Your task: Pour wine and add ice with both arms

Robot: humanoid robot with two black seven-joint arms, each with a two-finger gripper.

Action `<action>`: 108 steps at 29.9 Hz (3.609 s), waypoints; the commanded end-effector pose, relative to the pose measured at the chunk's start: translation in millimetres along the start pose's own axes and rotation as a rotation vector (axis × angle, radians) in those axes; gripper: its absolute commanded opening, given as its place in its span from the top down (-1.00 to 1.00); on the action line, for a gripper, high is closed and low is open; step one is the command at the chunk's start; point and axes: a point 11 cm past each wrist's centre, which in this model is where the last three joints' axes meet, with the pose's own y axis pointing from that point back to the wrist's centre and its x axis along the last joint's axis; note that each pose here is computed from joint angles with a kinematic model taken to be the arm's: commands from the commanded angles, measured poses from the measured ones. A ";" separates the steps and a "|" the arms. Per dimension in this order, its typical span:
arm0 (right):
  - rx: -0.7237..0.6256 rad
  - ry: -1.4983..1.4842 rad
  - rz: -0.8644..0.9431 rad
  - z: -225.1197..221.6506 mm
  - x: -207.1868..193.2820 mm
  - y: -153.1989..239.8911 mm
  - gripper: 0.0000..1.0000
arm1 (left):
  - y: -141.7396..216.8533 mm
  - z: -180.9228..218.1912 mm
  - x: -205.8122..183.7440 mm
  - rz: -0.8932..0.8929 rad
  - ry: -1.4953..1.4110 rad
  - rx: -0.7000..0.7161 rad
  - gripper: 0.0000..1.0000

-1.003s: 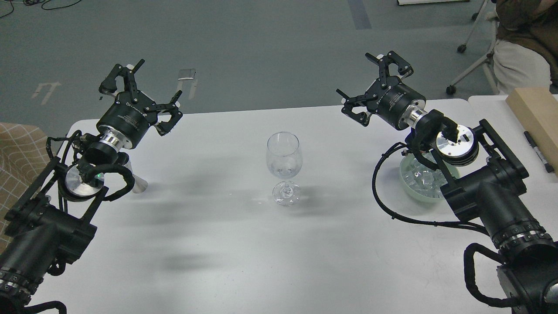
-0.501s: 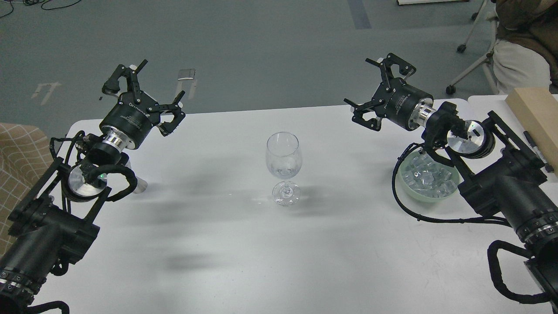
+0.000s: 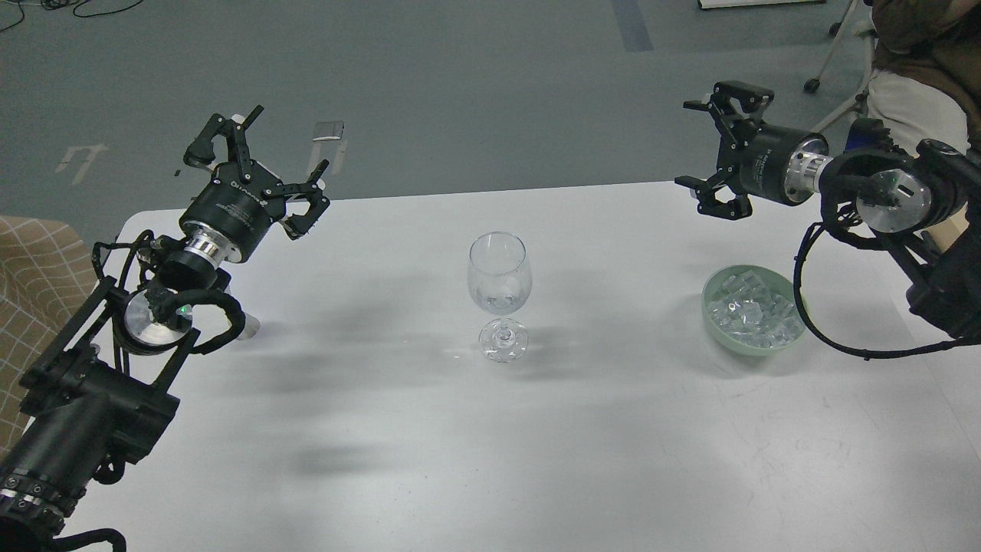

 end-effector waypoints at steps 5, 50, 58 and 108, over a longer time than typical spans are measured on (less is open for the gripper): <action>-0.091 0.375 0.049 -24.4 -0.9 20.3 -1.00 | -0.1 0.5 -0.1 0.000 0.000 -0.002 -0.96; -0.567 1.390 0.073 77.3 12.0 111.8 -0.95 | -1.4 0.2 -2.2 -0.005 0.011 -0.049 -0.96; -0.573 1.410 0.040 99.1 5.6 104.5 -0.85 | -0.7 0.6 -1.5 -0.003 0.013 -0.064 -0.96; -0.625 1.400 -0.020 152.3 -1.8 72.2 -0.07 | -0.1 2.9 -1.2 -0.003 0.009 -0.088 -0.96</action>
